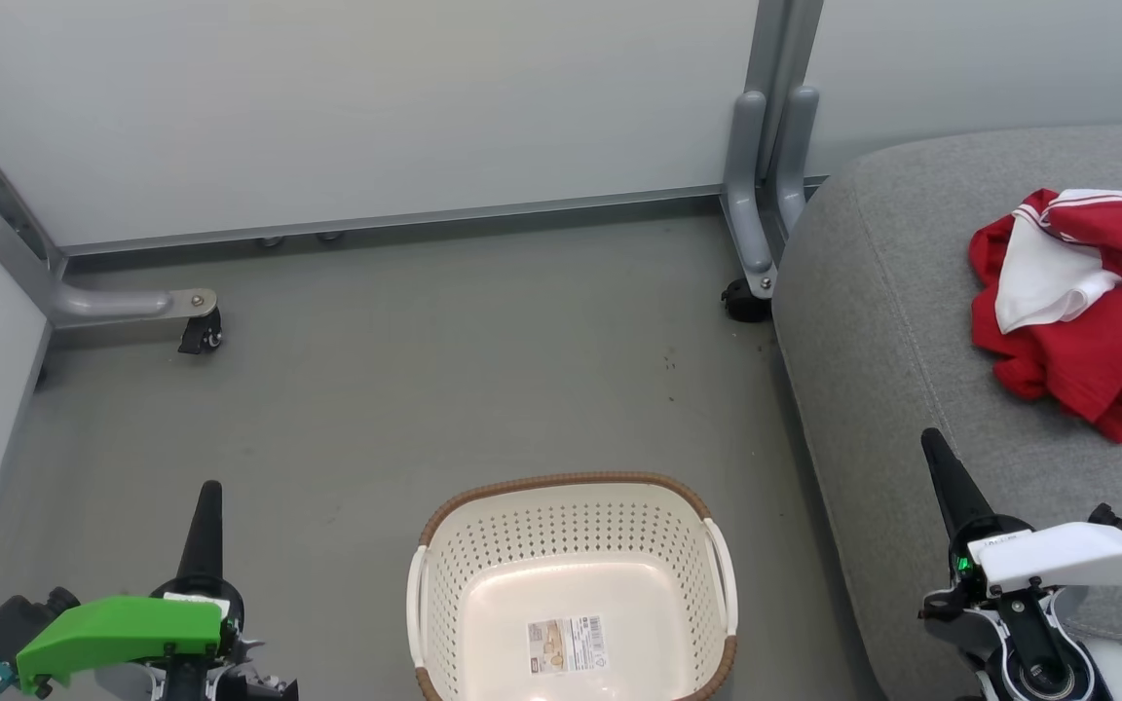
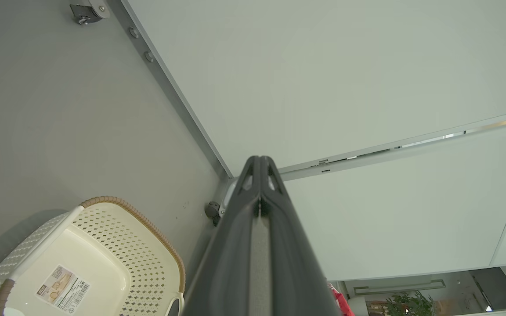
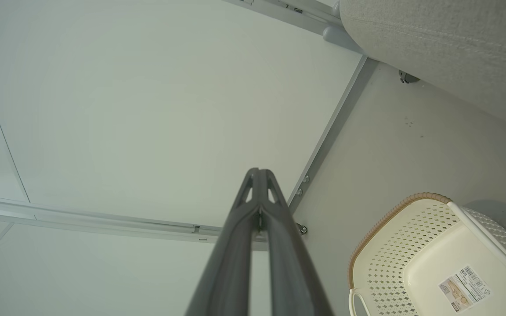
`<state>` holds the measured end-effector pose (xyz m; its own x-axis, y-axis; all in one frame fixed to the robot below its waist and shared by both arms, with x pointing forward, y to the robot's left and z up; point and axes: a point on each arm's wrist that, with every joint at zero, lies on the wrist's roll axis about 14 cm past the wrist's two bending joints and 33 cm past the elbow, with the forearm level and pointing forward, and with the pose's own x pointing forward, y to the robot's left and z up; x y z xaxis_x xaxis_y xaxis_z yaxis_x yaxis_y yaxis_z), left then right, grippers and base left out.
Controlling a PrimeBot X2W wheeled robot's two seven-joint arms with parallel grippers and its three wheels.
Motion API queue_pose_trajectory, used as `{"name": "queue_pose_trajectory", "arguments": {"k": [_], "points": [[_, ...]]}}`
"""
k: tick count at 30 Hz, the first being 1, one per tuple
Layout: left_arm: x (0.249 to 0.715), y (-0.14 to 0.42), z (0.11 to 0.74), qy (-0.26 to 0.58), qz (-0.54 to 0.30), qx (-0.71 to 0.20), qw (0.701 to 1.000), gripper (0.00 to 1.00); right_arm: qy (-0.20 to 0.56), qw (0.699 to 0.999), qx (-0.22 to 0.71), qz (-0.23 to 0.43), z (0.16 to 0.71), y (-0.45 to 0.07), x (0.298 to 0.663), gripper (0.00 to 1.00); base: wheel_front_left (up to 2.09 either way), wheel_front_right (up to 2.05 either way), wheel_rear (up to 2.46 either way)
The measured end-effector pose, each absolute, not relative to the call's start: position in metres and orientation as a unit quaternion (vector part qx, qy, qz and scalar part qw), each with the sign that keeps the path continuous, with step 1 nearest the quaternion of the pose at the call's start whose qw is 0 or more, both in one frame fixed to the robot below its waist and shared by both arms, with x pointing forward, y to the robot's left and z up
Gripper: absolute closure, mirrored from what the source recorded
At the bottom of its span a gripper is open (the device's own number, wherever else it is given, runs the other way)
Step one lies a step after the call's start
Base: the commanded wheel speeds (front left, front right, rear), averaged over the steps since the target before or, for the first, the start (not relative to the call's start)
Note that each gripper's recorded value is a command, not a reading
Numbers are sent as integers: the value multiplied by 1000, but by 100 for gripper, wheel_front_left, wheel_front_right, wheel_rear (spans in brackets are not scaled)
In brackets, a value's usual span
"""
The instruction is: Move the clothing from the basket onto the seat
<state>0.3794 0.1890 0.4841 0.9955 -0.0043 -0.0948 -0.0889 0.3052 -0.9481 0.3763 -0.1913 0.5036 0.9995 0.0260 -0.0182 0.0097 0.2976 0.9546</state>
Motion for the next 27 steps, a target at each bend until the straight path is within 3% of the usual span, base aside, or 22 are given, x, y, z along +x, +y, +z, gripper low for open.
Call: {"name": "queue_pose_trajectory", "arguments": {"k": [27], "points": [[385, 196, 496, 18, 12, -673, 739, 100, 7, 739, 674, -1, 504, -197, 384, 100, 0, 0, 0]]}}
